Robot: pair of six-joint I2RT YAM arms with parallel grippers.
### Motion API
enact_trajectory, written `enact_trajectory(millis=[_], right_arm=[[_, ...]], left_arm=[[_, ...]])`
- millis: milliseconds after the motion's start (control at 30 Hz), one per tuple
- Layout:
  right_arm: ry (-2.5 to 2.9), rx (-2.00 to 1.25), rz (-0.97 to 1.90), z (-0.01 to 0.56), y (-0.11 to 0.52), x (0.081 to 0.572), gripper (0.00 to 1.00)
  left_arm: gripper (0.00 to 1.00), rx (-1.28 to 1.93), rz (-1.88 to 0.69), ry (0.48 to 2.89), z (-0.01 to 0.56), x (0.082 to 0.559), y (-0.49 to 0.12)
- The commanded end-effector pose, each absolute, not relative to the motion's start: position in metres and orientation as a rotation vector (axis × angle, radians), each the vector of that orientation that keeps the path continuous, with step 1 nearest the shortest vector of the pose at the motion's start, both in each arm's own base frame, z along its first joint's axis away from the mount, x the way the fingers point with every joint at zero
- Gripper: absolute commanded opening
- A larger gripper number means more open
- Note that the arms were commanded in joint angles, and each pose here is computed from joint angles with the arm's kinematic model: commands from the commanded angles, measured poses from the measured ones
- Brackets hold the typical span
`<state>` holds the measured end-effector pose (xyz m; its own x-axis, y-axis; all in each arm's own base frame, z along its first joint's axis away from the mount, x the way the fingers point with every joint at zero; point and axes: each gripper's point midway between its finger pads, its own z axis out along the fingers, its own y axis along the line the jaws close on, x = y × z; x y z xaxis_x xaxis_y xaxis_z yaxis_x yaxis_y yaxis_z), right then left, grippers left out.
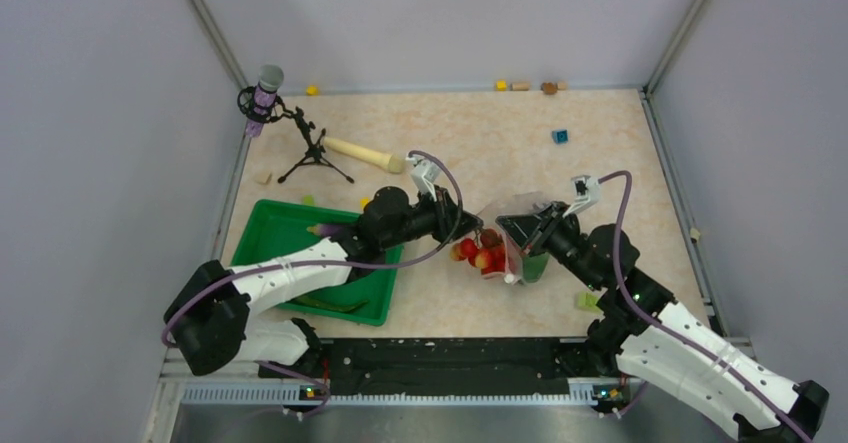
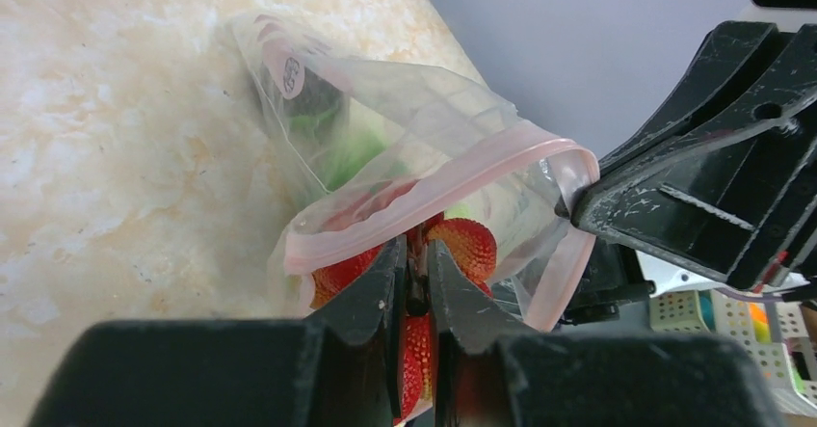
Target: Place the food in the zip-top bag and seal the zipper
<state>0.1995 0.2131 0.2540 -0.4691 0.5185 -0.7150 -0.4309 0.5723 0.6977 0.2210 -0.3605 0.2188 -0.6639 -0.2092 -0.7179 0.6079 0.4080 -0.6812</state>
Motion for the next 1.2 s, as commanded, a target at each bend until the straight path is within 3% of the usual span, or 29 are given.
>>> enact_trajectory(millis=[0, 433, 733, 933, 967, 1100, 1167], right_arm=[[1.619, 0.137, 1.211, 0.300, 0.213, 0.200, 0.00], [1.605, 0.200, 1.304, 0.295, 0.216, 0.197, 0.00], [1.525, 0.145, 1.389, 0.326, 0.216, 0.181, 0.00], [1.482, 0.097, 1.403, 0.343, 0.214, 0.173, 0.00], [1.478, 0.101, 1.393, 0.343, 0.212, 0.174, 0.00], [1.464, 0.129, 1.337, 0.341, 0.202, 0.178, 0.00], [1.456, 0.142, 1.311, 0.341, 0.197, 0.179, 0.00]], left_arm=[[0.00, 0.346, -1.327, 1.712, 0.269, 0.220, -0.365], [0.00, 0.523, -1.330, 1.526, 0.304, 0.188, -0.386], [0.00, 0.569, -1.180, 1.468, 0.277, 0.206, -0.410], [0.00, 0.506, -1.092, 1.583, 0.258, 0.227, -0.416], [0.05, 0.493, -1.076, 1.607, 0.256, 0.229, -0.415], [0.47, 0.466, -1.009, 1.679, 0.250, 0.235, -0.411], [0.59, 0.458, -0.989, 1.714, 0.247, 0.234, -0.409]])
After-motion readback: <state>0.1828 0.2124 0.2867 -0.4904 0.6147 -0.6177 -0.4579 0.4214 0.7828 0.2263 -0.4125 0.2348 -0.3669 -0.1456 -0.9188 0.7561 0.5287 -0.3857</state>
